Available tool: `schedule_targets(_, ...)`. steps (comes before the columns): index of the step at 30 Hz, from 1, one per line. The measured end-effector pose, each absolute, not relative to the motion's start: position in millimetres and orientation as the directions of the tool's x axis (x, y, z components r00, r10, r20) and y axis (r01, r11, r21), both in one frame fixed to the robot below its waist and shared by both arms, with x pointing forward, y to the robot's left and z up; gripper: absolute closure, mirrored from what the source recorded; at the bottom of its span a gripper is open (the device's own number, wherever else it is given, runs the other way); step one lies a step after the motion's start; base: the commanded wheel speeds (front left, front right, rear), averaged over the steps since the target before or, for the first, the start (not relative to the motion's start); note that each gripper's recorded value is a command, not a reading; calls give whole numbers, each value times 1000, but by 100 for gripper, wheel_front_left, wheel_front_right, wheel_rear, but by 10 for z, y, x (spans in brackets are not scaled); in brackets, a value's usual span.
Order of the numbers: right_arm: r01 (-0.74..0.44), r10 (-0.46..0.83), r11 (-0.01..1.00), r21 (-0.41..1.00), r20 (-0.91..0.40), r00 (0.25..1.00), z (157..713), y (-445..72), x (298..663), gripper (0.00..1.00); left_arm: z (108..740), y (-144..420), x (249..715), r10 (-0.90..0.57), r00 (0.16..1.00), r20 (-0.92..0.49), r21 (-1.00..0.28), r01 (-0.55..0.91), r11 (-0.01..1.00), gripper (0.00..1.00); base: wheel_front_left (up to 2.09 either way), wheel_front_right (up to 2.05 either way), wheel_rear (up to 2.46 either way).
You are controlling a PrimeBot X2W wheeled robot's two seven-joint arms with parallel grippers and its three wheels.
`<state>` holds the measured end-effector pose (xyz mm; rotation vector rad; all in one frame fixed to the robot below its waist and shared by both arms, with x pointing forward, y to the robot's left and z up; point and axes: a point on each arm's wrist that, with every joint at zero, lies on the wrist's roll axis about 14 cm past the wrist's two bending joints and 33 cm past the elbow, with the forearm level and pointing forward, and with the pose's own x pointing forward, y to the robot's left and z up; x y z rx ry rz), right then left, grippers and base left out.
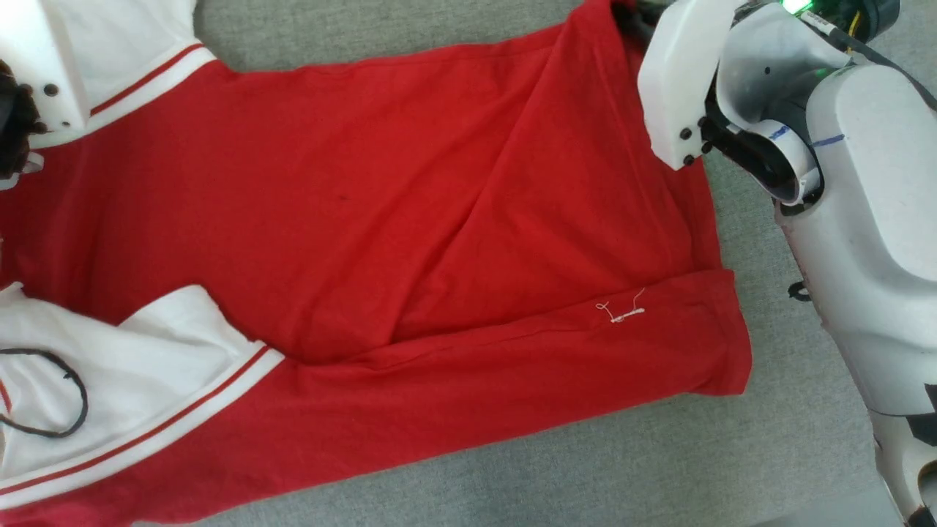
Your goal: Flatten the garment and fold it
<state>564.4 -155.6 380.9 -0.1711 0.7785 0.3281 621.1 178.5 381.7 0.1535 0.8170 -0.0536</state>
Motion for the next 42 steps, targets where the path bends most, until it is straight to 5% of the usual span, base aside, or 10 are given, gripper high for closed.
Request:
schedule_targets(12, -340, 311, 940, 26, -473, 824, 4299, -1480, 5388, 100, 4449, 1860, 6030, -48, 900, -433, 49, 77, 996, 100, 0, 0, 0)
schedule_targets(23, -315, 305, 949, 29, -350, 886, 4554, -1542, 4978, 100, 4857, 2077, 5206, -5, 954, -298, -13, 1, 1000, 100, 0, 0, 0)
schedule_targets(35, -332, 293, 943, 7, -484, 825, 4336, -1615, 4501, 100, 4484, 2177, 4127, 48, 885, -464, -116, -114, 987, 100, 0, 0, 0)
schedule_targets(42, -380, 286, 924, 30, -715, 638, 3873, -1605, 4093, 100, 4088, 2214, 3636, 60, 819, -571, -152, -177, 972, 100, 0, 0, 0)
